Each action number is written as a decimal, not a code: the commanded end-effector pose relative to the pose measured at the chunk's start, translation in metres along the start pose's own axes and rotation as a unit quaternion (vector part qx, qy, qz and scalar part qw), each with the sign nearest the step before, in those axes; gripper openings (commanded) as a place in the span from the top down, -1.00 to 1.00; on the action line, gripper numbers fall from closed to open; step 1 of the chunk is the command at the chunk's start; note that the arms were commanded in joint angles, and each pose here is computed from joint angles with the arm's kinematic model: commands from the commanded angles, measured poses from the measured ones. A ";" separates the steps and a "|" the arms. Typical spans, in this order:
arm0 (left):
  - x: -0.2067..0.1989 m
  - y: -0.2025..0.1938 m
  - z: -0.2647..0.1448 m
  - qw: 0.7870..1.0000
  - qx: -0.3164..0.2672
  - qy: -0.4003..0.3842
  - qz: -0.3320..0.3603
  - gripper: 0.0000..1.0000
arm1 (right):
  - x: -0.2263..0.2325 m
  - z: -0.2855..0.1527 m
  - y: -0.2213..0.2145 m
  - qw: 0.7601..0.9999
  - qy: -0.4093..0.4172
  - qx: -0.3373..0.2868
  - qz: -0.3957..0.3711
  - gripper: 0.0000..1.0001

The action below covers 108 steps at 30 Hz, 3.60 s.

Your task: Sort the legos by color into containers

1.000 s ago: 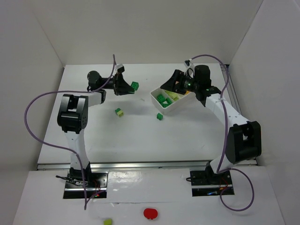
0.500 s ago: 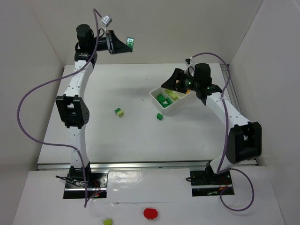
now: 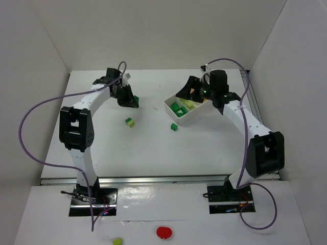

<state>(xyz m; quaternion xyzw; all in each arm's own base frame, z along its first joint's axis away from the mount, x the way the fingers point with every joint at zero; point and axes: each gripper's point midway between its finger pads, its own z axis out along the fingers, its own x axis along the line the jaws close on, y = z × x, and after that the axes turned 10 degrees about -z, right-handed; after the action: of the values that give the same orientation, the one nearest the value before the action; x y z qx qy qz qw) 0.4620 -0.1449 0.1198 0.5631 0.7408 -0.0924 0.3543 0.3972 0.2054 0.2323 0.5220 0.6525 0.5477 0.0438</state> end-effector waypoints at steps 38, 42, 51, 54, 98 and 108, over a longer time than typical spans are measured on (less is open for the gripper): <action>-0.005 -0.045 -0.078 0.974 -0.119 0.194 0.016 -0.78 | 0.044 0.049 -0.112 0.969 -0.133 0.102 -0.184 -0.57; 0.014 -0.037 -0.089 0.972 -0.124 0.198 -0.012 -0.78 | 0.073 0.088 -0.139 0.942 -0.112 0.136 -0.284 -0.63; 0.033 -0.047 -0.092 0.973 -0.109 0.200 -0.034 -0.78 | 0.064 0.153 -0.143 0.916 -0.126 0.175 -0.337 -0.70; 0.036 -0.047 -0.096 0.974 -0.106 0.195 -0.037 -0.75 | 0.059 0.167 -0.151 0.906 -0.134 0.189 -0.356 -0.64; -0.082 -0.102 -0.089 0.982 0.018 -0.165 0.087 -0.67 | 0.079 0.095 -0.049 0.989 0.037 0.030 -0.137 0.53; -0.077 -0.086 -0.072 0.991 -0.052 -0.112 -0.041 -0.68 | 0.081 0.093 -0.037 0.994 0.018 0.022 -0.109 0.53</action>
<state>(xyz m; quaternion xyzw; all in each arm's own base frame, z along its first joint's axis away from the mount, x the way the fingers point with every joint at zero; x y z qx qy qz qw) 0.3458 -0.2053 0.1810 0.5612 0.6909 -0.1535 0.4291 0.3898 0.3260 0.1773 0.4449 0.7376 0.5033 0.0681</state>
